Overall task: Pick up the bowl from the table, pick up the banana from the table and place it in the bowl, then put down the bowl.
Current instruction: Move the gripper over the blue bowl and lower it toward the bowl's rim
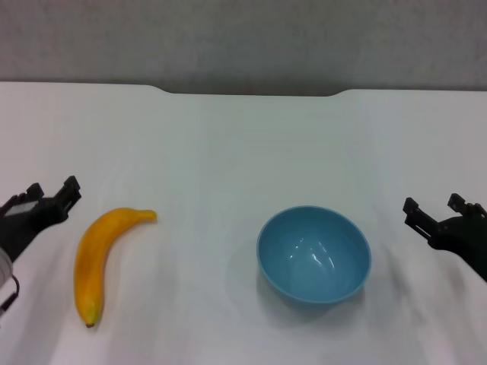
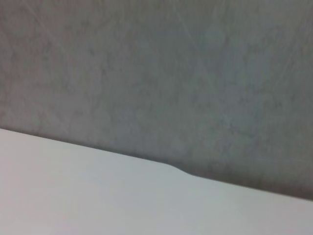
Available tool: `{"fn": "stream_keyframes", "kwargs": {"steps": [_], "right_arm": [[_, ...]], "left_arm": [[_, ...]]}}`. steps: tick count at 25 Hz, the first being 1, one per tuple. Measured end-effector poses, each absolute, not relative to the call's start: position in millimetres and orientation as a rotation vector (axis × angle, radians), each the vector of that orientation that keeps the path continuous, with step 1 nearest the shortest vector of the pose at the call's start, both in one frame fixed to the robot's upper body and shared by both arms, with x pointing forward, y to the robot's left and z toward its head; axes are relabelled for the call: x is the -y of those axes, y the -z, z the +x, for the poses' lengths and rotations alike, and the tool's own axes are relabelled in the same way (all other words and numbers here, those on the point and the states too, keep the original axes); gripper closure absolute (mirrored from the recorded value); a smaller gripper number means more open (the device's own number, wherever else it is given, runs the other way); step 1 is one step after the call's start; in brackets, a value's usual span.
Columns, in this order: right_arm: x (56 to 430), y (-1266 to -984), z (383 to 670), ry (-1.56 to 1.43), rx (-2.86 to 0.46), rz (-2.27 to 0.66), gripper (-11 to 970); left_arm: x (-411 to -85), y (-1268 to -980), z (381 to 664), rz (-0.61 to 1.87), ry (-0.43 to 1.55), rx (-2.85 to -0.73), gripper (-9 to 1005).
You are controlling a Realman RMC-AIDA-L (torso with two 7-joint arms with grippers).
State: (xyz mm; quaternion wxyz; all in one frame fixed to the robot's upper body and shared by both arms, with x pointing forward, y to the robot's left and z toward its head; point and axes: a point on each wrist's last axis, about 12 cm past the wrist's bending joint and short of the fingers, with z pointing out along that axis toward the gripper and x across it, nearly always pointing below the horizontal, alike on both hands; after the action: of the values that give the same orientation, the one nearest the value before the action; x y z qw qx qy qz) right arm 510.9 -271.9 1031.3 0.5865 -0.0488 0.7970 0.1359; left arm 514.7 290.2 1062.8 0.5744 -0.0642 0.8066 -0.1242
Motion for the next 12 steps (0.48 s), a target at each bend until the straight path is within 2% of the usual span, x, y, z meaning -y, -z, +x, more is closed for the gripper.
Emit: {"fn": "stream_keyframes", "kwargs": {"steps": [6, 8, 12], "right_arm": [[258, -1073, 527, -0.182, -1.967, -0.241, 81], [250, -1094, 537, -0.129, -2.045, -0.309, 81], [241, -1109, 552, -0.177, -2.109, -0.351, 82]], "left_arm": [[-290, -1086, 523, -0.109, 0.257, -1.958, 378], [-290, -1095, 525, -0.098, 0.240, -1.959, 385], [-293, -1114, 529, -0.051, 0.207, -1.980, 398]]}}
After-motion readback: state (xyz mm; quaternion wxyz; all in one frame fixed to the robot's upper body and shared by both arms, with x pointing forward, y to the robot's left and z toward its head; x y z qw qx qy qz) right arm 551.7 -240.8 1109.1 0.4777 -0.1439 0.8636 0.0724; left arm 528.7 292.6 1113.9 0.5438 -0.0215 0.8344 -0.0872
